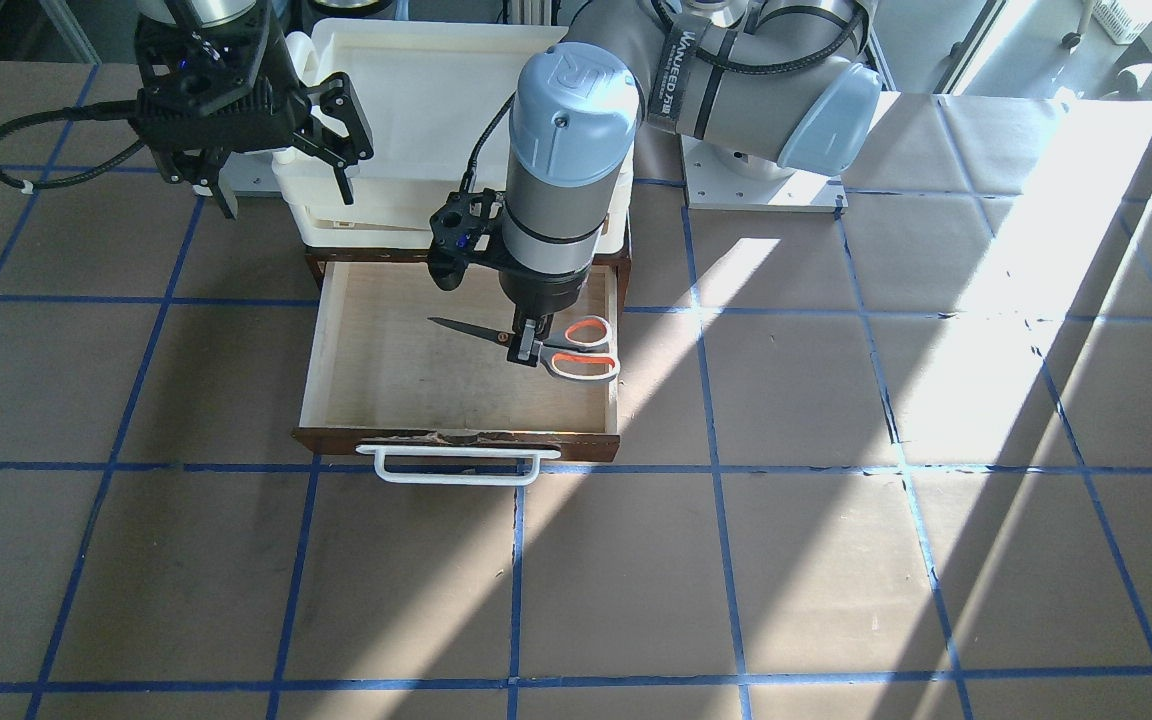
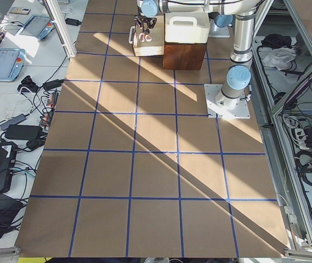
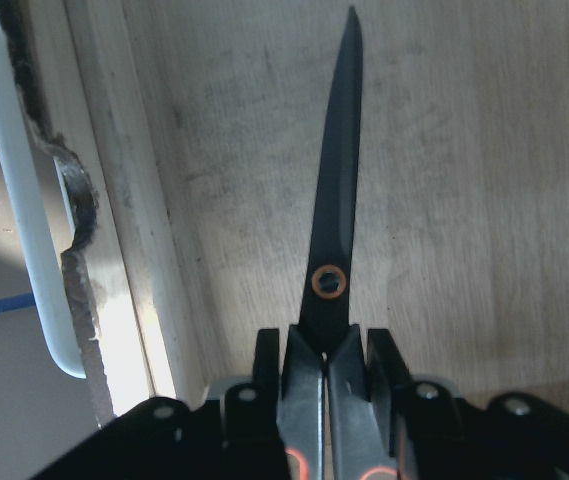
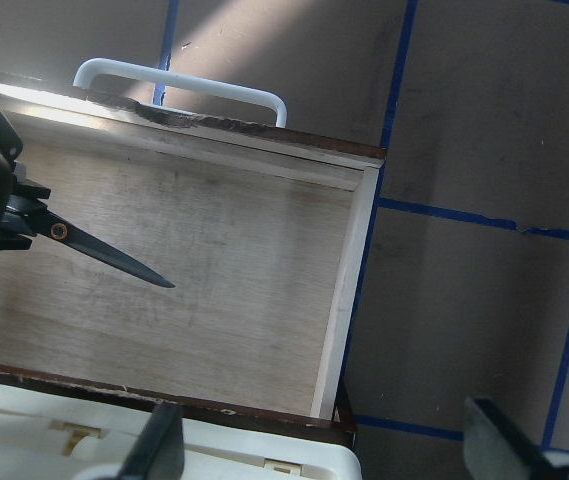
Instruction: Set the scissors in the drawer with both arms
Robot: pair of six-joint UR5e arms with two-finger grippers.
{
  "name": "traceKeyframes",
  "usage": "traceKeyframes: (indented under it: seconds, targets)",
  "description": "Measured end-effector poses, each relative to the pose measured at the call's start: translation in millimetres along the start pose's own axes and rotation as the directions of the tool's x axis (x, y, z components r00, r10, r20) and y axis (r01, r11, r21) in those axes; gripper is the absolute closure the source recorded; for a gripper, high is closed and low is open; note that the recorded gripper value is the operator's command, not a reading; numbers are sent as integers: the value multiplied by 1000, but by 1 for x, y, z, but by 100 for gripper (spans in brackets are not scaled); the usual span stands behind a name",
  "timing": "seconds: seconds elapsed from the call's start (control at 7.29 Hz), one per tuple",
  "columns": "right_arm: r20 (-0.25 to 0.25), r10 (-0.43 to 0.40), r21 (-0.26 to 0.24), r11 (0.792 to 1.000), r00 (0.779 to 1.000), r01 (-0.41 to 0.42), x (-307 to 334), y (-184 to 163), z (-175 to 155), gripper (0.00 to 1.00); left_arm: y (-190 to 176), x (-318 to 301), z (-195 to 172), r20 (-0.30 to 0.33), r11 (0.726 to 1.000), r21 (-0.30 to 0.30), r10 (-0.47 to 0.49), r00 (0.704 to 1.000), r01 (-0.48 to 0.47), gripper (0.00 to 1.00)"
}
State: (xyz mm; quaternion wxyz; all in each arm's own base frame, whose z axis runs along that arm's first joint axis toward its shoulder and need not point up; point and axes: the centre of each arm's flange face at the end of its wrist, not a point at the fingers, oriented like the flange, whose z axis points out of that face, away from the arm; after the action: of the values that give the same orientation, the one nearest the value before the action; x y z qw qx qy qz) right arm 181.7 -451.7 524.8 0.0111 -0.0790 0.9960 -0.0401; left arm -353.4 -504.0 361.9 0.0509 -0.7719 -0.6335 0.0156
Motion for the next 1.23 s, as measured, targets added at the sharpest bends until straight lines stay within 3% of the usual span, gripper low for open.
traceKeyframes:
  seconds: [0.41,0.55,0.82,0.96,1.1,1.23]
  targets:
    - [9,50,-1,999,999,-50,1,1,-2,0,-6,-1,17,-30,999,30,38,999,-37,100]
    - [7,51,0,999,999,-51,1,3,-5,0,-7,-2,21,-35,998,36,45,998,-44,88]
    - [-2,53,15,998,999,-53,3,9,-15,0,-7,-4,28,-40,998,38,49,998,-47,49]
    - [-4,61,18,998,998,-61,7,10,-17,0,-7,-4,31,-37,998,38,45,998,-43,21]
    - [-6,72,14,997,997,-72,13,10,-17,0,-7,-5,31,-33,999,39,39,999,-38,13]
    - [-6,81,12,997,997,-81,15,10,-17,0,-7,-5,30,-26,999,40,36,999,-35,13]
